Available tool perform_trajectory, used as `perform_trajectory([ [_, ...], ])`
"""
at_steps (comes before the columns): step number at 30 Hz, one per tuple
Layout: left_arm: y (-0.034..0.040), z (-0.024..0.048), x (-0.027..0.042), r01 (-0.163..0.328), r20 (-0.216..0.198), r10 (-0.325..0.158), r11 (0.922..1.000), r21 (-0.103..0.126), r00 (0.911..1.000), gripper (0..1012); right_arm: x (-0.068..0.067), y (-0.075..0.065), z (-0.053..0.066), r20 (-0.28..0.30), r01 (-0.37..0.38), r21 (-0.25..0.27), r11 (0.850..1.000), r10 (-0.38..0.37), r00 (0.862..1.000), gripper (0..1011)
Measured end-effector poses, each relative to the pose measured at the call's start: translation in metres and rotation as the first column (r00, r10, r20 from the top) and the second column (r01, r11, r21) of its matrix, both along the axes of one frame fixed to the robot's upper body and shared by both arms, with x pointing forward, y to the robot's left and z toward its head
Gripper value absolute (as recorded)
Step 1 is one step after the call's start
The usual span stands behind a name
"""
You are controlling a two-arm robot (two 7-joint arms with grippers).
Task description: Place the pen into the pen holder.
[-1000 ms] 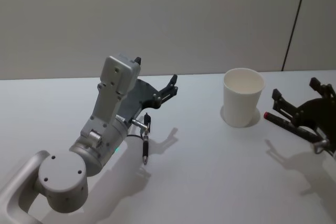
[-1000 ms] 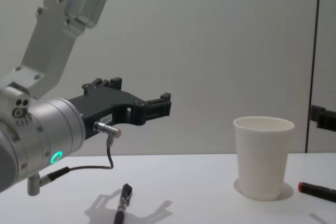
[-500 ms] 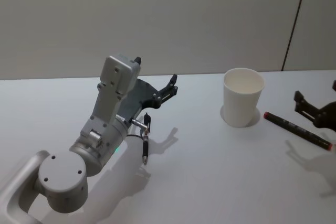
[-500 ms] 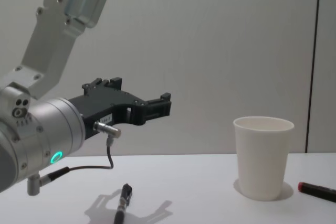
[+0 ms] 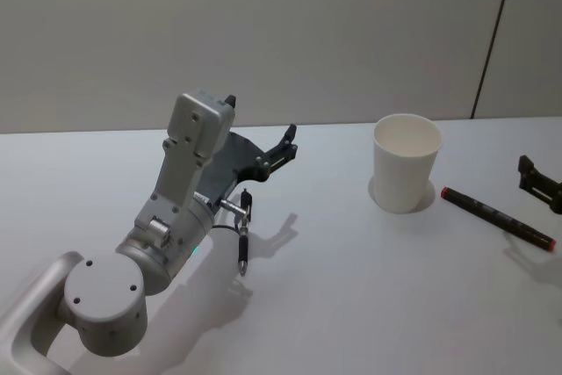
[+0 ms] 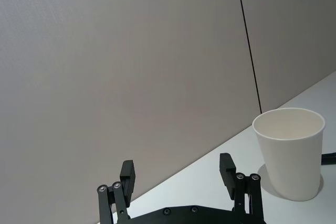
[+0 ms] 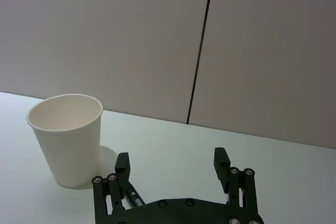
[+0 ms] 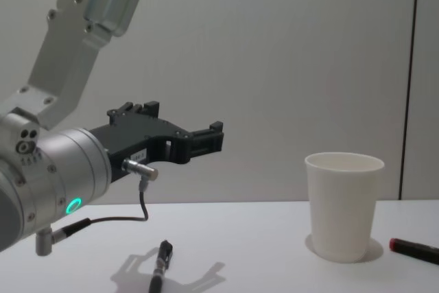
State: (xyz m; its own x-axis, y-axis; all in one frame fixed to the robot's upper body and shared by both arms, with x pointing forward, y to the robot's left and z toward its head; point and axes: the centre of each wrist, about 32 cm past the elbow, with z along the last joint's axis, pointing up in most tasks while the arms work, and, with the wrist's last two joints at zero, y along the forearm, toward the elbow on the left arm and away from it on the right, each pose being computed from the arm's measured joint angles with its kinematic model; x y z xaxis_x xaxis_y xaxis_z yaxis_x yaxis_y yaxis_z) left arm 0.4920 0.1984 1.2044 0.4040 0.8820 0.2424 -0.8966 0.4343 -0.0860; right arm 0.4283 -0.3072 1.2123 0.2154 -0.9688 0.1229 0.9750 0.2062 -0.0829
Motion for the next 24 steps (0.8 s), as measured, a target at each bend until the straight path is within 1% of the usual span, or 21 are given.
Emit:
perform_trajectory([
  [3, 0.0, 0.0, 0.0, 0.0, 0.0, 0.0, 1.0, 0.0, 1.0, 1001, 0.004, -0.002, 0.002, -0.02, -0.002, -0.006, 1.0, 0.002, 1.0, 1001],
  [4, 0.0, 0.0, 0.0, 0.0, 0.0, 0.0, 1.0, 0.0, 1.0, 1001, 0.005, -0.003, 0.003, -0.036, -0.006, -0.008, 1.0, 0.005, 0.999, 1001],
  [5, 0.0, 0.0, 0.0, 0.0, 0.0, 0.0, 1.0, 0.0, 1.0, 1001, 0.005, -0.003, 0.003, -0.036, -0.006, -0.008, 1.0, 0.005, 0.999, 1002],
  [10, 0.0, 0.0, 0.0, 0.0, 0.0, 0.0, 1.0, 0.0, 1.0, 1001, 0.014, -0.005, 0.006, -0.094, -0.017, -0.009, 1.0, 0.016, 0.995, 1002],
  [13, 0.0, 0.0, 0.0, 0.0, 0.0, 0.0, 1.0, 0.0, 1.0, 1001, 0.018, -0.005, 0.008, -0.118, -0.023, -0.005, 1.0, 0.022, 0.993, 1002],
  [14, 0.0, 0.0, 0.0, 0.0, 0.0, 0.0, 1.0, 0.0, 1.0, 1001, 0.02, -0.005, 0.008, -0.134, -0.026, -0.002, 1.0, 0.025, 0.991, 1001],
  [20, 0.0, 0.0, 0.0, 0.0, 0.0, 0.0, 1.0, 0.0, 1.0, 1001, 0.029, -0.003, 0.008, -0.187, -0.038, 0.01, 0.999, 0.039, 0.982, 1001],
  [21, 0.0, 0.0, 0.0, 0.0, 0.0, 0.0, 1.0, 0.0, 1.0, 1001, 0.03, -0.003, 0.008, -0.203, -0.042, 0.014, 0.999, 0.044, 0.978, 1001],
  [24, 0.0, 0.0, 0.0, 0.0, 0.0, 0.0, 1.0, 0.0, 1.0, 1001, 0.035, -0.001, 0.008, -0.227, -0.05, 0.02, 0.999, 0.053, 0.973, 1001],
])
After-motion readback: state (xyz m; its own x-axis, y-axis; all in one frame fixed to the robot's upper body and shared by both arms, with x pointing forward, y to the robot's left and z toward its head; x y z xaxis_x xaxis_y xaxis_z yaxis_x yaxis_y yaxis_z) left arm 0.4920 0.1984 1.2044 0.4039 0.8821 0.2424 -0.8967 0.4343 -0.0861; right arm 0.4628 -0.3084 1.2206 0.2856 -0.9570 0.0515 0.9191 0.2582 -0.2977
